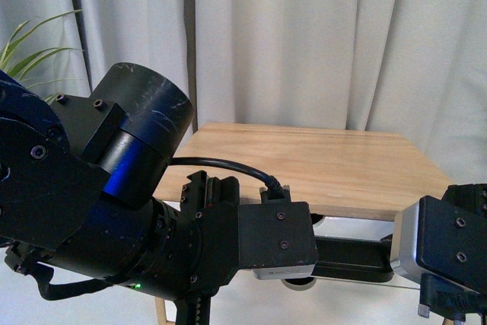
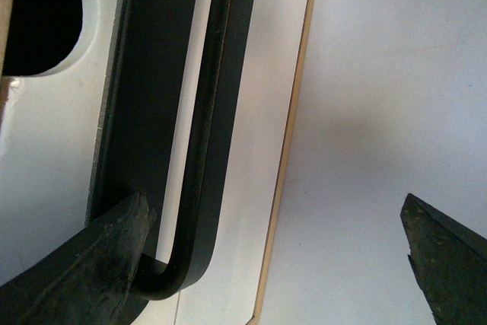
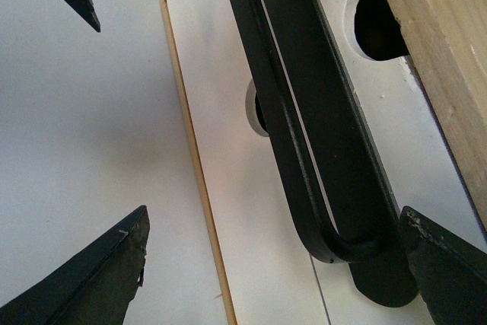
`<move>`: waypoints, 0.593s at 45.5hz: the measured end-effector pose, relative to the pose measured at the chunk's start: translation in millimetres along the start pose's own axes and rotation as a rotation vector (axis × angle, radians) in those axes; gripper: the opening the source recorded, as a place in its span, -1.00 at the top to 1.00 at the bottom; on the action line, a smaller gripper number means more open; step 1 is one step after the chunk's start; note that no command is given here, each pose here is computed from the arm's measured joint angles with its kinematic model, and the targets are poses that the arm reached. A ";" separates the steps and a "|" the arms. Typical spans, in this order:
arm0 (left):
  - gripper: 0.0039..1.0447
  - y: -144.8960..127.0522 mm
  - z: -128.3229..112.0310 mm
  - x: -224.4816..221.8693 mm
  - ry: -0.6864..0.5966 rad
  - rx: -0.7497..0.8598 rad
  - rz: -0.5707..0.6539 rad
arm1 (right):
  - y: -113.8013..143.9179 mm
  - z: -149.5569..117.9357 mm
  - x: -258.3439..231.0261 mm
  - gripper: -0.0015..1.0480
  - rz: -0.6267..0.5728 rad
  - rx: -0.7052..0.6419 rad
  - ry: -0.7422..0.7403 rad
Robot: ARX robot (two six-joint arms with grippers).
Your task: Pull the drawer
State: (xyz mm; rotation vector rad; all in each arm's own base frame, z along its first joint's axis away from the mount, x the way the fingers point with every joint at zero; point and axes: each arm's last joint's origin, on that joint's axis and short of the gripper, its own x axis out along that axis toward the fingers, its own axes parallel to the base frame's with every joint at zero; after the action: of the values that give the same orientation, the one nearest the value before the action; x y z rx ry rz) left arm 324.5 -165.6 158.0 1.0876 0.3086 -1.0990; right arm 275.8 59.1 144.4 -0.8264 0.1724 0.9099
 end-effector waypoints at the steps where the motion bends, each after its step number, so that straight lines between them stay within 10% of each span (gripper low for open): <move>1: -0.89 0.0 0.0 0.0 0.000 0.000 0.000 | -0.1 0.0 0.8 -0.83 0.001 0.000 0.003; 27: -0.89 3.9 -9.0 -6.7 -0.007 -0.017 -0.023 | -0.5 2.0 13.5 -0.83 0.024 -0.002 0.017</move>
State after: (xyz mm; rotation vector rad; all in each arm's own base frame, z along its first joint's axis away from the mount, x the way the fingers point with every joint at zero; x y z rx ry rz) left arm 327.1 -154.3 160.3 1.0678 0.3250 -1.1181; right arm 284.2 68.8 139.8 -0.8355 0.1961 0.9261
